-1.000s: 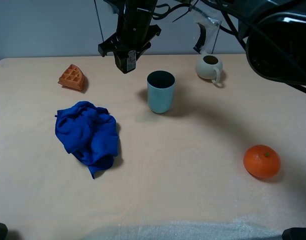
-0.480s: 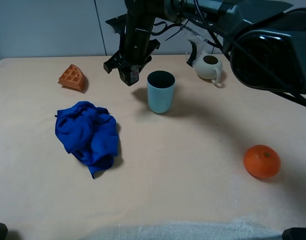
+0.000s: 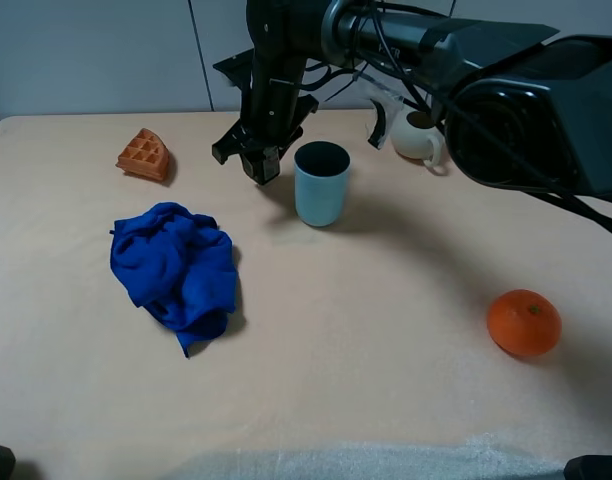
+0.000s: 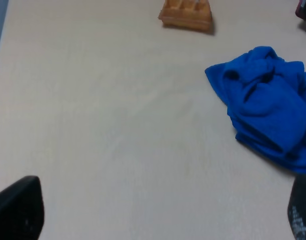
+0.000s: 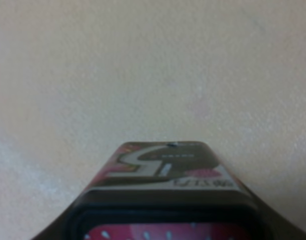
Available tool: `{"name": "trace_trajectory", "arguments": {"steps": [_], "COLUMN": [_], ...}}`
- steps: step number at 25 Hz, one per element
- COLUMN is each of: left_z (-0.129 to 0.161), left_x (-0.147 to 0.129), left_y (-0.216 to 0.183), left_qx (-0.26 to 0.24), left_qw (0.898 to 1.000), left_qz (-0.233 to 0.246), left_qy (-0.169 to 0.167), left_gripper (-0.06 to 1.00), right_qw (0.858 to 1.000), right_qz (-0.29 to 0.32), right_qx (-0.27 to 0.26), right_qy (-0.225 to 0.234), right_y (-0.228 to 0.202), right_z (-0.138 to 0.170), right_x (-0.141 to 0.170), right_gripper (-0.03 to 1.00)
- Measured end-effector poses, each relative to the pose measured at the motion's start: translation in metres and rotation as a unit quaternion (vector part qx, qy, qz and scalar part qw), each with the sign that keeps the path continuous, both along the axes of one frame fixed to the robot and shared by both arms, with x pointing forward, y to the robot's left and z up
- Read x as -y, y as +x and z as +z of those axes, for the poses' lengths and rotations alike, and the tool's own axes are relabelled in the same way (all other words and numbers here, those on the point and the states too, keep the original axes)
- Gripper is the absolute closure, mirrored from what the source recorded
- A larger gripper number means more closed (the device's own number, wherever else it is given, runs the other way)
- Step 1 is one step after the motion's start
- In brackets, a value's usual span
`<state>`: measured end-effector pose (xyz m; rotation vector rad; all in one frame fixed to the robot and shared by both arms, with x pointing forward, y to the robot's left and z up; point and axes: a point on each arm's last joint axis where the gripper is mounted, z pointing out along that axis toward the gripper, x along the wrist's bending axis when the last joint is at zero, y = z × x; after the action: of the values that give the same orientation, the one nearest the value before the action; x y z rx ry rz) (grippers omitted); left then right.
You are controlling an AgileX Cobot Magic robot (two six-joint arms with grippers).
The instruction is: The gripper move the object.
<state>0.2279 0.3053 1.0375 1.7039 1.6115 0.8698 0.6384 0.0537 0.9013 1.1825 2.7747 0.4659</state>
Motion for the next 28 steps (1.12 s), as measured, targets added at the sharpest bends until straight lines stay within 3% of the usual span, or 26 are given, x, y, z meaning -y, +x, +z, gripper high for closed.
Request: {"name": "trace_trajectory", "arguments": {"steps": [14, 22, 28], "left_z": [0.0, 0.0, 0.0], "left_x": [0.0, 0.0, 0.0], "left_y": [0.0, 0.0, 0.0], "left_qx": [0.0, 0.0, 0.0], "left_qw": [1.0, 1.0, 1.0], "left_qz": [0.0, 0.0, 0.0], "left_qy": [0.0, 0.0, 0.0], "left_gripper": [-0.05, -0.05, -0.05], "right_qw": [1.0, 1.0, 1.0], "right_qz": [0.006, 0.005, 0.005], "right_qx": [0.004, 0.011, 0.012], "right_qy": [-0.008, -0.003, -0.002], "right_y": [0.0009, 0.002, 0.0022], "right_z": [-0.0031, -0.0026, -0.0025], "right_x": [0.0009, 0.0, -0.0001], "right_gripper": [0.61, 0.41, 0.39]}}
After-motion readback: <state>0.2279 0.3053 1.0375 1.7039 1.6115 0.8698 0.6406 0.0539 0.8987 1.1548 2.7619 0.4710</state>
